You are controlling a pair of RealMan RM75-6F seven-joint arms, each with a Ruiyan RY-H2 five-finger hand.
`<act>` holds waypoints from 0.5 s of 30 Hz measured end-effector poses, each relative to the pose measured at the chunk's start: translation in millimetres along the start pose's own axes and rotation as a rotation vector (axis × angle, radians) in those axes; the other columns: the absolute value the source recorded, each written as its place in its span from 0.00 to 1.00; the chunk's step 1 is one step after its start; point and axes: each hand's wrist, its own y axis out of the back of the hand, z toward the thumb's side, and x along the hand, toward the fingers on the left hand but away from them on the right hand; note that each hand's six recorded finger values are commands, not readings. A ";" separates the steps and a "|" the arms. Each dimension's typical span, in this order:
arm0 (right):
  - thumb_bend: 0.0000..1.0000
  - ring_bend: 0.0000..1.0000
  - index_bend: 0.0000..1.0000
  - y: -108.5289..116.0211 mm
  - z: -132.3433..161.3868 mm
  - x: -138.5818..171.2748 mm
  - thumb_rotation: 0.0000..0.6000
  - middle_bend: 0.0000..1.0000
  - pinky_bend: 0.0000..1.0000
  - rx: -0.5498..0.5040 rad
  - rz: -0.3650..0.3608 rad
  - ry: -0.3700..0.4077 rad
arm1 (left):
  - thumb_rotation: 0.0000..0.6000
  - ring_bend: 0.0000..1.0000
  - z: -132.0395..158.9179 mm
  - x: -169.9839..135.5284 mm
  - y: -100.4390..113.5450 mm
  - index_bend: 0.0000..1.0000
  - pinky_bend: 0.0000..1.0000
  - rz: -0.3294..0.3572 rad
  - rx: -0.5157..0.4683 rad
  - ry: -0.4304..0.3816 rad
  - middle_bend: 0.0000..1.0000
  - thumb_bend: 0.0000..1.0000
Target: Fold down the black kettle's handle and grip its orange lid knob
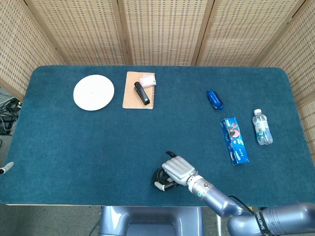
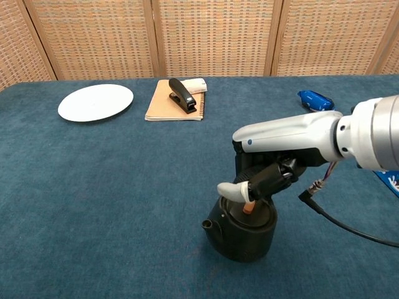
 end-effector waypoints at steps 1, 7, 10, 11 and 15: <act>0.92 0.89 1.00 0.3 1.0 -0.1 0.52 1.00 0.00 0.003 0.002 0.000 | 1.00 0.00 0.0 0.0 0.1 0.00 0.00 0.000 0.000 0.000 0.00 0.00; 0.93 0.89 1.00 3.7 3.8 -0.1 0.69 1.00 0.00 0.012 -0.015 0.010 | 1.00 0.00 0.0 -0.5 0.3 0.00 0.00 0.002 0.001 0.000 0.00 0.00; 0.94 0.90 1.00 5.7 3.0 -0.1 0.74 1.00 0.15 0.013 -0.029 0.009 | 1.00 0.00 0.0 -0.6 0.4 0.00 0.00 0.002 0.001 0.000 0.00 0.00; 0.94 0.91 1.00 6.5 2.3 -0.1 0.79 1.00 0.36 0.010 -0.036 0.006 | 1.00 0.00 -0.1 -0.6 0.6 0.00 0.00 0.003 0.001 0.001 0.00 0.00; 0.94 0.92 1.00 8.3 0.7 0.3 0.94 1.00 0.90 -0.008 -0.062 -0.002 | 1.00 0.00 -0.1 -0.8 0.6 0.00 0.00 0.003 0.000 0.000 0.00 0.00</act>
